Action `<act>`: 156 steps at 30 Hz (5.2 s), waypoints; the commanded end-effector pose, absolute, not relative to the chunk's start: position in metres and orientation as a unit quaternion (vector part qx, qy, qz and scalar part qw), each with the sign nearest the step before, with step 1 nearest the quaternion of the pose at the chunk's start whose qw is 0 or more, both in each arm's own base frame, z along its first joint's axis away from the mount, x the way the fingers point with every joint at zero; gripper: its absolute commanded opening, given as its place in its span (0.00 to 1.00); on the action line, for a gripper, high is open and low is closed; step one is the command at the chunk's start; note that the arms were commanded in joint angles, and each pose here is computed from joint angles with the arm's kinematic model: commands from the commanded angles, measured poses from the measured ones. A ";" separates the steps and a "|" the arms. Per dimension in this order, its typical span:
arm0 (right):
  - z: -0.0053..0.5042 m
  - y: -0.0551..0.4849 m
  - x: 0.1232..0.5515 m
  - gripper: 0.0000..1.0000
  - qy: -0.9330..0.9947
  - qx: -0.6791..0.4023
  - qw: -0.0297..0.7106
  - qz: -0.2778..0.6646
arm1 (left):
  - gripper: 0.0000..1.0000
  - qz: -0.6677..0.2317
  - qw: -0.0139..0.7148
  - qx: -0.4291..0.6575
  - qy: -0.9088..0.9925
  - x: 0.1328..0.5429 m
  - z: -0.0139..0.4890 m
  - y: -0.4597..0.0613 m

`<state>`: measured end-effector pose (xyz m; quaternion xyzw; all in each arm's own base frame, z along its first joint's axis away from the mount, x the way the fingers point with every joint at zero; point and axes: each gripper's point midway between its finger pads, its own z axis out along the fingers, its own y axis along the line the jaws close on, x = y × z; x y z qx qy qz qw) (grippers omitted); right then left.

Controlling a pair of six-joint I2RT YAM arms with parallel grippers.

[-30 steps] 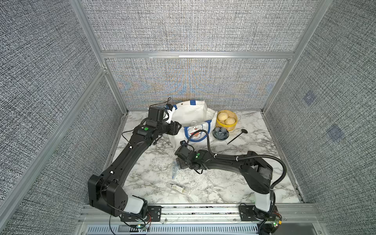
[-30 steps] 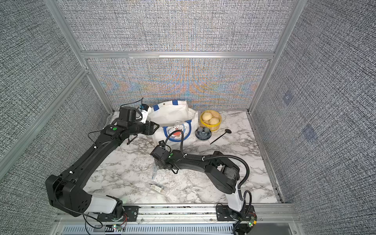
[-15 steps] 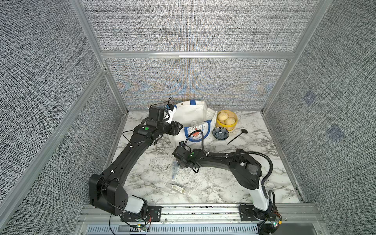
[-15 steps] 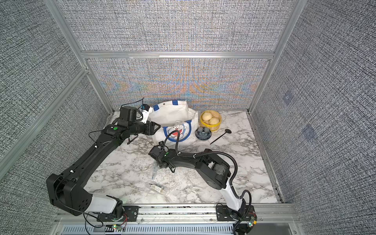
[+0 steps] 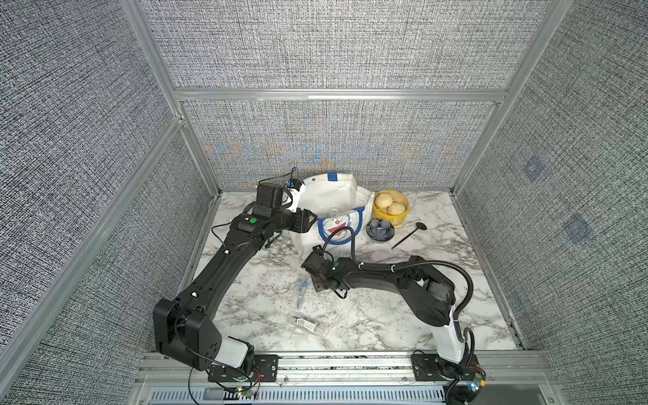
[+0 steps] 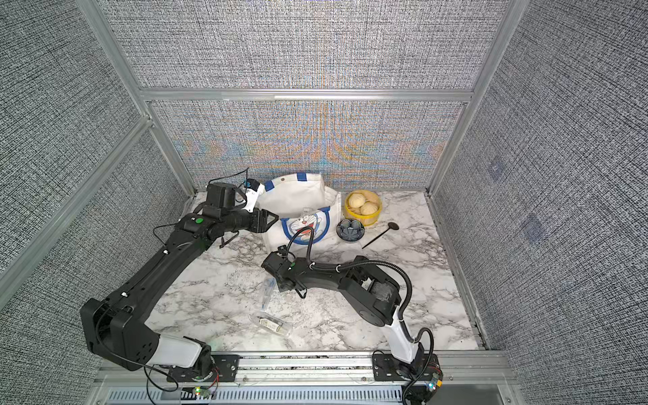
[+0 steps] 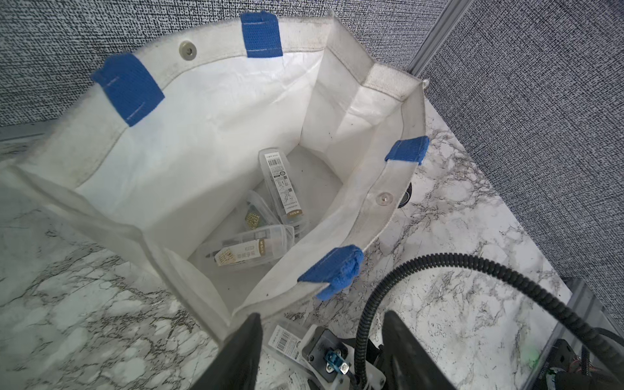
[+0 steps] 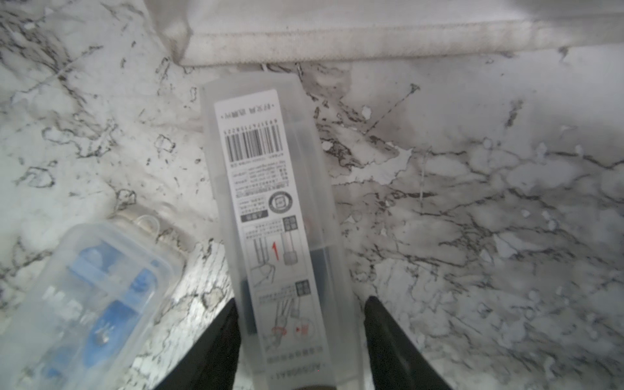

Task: Put the compass set into the canvas bag
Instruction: Pick up the compass set at the center of the board, then place the compass set in the canvas bag, then pick up the compass set at the center of the board.

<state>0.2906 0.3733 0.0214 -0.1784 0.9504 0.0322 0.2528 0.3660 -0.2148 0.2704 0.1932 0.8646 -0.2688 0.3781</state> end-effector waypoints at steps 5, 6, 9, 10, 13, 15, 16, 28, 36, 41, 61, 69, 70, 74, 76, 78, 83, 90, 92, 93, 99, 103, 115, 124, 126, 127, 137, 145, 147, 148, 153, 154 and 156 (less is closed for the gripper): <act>0.017 0.367 0.282 0.48 0.953 -0.187 0.237 0.032 | 0.58 -0.270 0.381 0.199 0.862 0.367 0.273 -0.216; 0.019 0.366 0.282 0.48 0.952 -0.188 0.239 0.032 | 0.59 -0.270 0.381 0.199 0.861 0.366 0.274 -0.216; 0.029 0.367 0.280 0.46 0.947 -0.195 0.253 0.037 | 0.59 -0.269 0.381 0.199 0.862 0.366 0.273 -0.216; 0.032 0.367 0.278 0.45 0.943 -0.203 0.259 0.039 | 0.59 -0.268 0.382 0.199 0.862 0.366 0.274 -0.215; 0.046 0.365 0.274 0.43 0.934 -0.215 0.280 0.049 | 0.59 -0.269 0.381 0.199 0.862 0.366 0.274 -0.215; 0.054 0.362 0.270 0.42 0.929 -0.217 0.295 0.059 | 0.59 -0.269 0.381 0.199 0.862 0.367 0.274 -0.215; 0.058 0.362 0.267 0.41 0.924 -0.225 0.301 0.071 | 0.59 -0.268 0.381 0.202 0.862 0.366 0.274 -0.215; 0.096 0.312 0.252 0.18 0.877 -0.232 0.407 0.103 | 0.59 -0.258 0.407 0.211 0.850 0.359 0.297 -0.208; 0.156 0.291 0.252 0.12 0.837 -0.235 0.482 0.111 | 0.61 -0.324 0.392 0.209 0.835 0.344 0.309 -0.224; 0.200 0.281 0.258 0.07 0.813 -0.218 0.526 0.123 | 0.63 -0.372 0.369 0.217 0.824 0.326 0.305 -0.254; 0.251 0.272 0.284 0.04 0.791 -0.189 0.565 0.140 | 0.45 -0.480 0.295 0.245 0.789 0.319 0.294 -0.329; 0.246 0.273 0.285 0.04 0.794 -0.189 0.561 0.141 | 0.23 -0.476 0.286 0.234 0.798 0.322 0.285 -0.331; 0.246 0.273 0.285 0.04 0.794 -0.188 0.561 0.141 | 0.22 -0.475 0.286 0.233 0.799 0.322 0.285 -0.331; 0.239 0.271 0.284 0.38 0.797 -0.194 0.556 0.135 | 0.19 -0.469 0.295 0.229 0.801 0.326 0.287 -0.330; 0.231 0.269 0.282 0.64 0.800 -0.201 0.550 0.130 | 0.18 -0.465 0.301 0.230 0.800 0.329 0.288 -0.330; 0.218 0.269 0.278 0.82 0.806 -0.218 0.536 0.129 | 0.16 -0.457 0.304 0.233 0.802 0.333 0.289 -0.330; 0.182 0.271 0.262 0.95 0.803 -0.274 0.511 0.141 | 0.13 -0.435 0.328 0.243 0.803 0.345 0.307 -0.328; 0.150 0.275 0.259 0.96 0.799 -0.277 0.510 0.157 | 0.12 -0.384 0.414 0.240 0.790 0.392 0.357 -0.308; 0.145 0.273 0.258 0.96 0.804 -0.268 0.506 0.161 | 0.11 -0.371 0.441 0.233 0.784 0.411 0.370 -0.298; 0.144 0.273 0.256 0.96 0.805 -0.267 0.503 0.166 | 0.11 -0.357 0.454 0.228 0.784 0.422 0.373 -0.292; 0.139 0.275 0.252 0.96 0.808 -0.271 0.493 0.175 | 0.09 -0.270 0.494 0.206 0.801 0.477 0.359 -0.272; 0.136 0.277 0.255 0.96 0.813 -0.274 0.487 0.166 | 0.08 -0.235 0.500 0.207 0.807 0.501 0.334 -0.272; 0.130 0.280 0.256 0.96 0.821 -0.276 0.474 0.161 | 0.09 -0.218 0.385 0.213 0.871 0.520 0.213 -0.285; 0.122 0.286 0.256 0.95 0.826 -0.285 0.458 0.164 | 0.30 -0.210 0.360 0.223 0.881 0.513 0.200 -0.282; 0.122 0.287 0.256 0.95 0.826 -0.285 0.457 0.165 | 0.37 -0.211 0.364 0.224 0.879 0.512 0.207 -0.282; 0.122 0.288 0.256 0.95 0.826 -0.285 0.456 0.166 | 0.41 -0.212 0.367 0.224 0.878 0.512 0.212 -0.282; 0.119 0.291 0.255 0.95 0.828 -0.289 0.450 0.169 | 0.54 -0.250 0.403 0.228 0.851 0.495 0.276 -0.285; 0.117 0.292 0.256 0.95 0.829 -0.294 0.446 0.166 | 0.54 -0.269 0.420 0.236 0.834 0.460 0.324 -0.275; 0.116 0.292 0.256 0.95 0.830 -0.294 0.445 0.164 | 0.54 -0.274 0.424 0.237 0.830 0.450 0.332 -0.272; 0.116 0.292 0.257 0.95 0.830 -0.295 0.445 0.163 | 0.54 -0.278 0.428 0.236 0.827 0.444 0.337 -0.271; 0.114 0.293 0.258 0.95 0.828 -0.304 0.444 0.156 | 0.53 -0.308 0.433 0.222 0.818 0.415 0.345 -0.263; 0.114 0.293 0.257 0.95 0.827 -0.308 0.444 0.155 | 0.53 -0.310 0.431 0.219 0.819 0.410 0.342 -0.261; 0.112 0.296 0.256 0.95 0.823 -0.321 0.441 0.156 | 0.53 -0.307 0.426 0.217 0.823 0.398 0.334 -0.255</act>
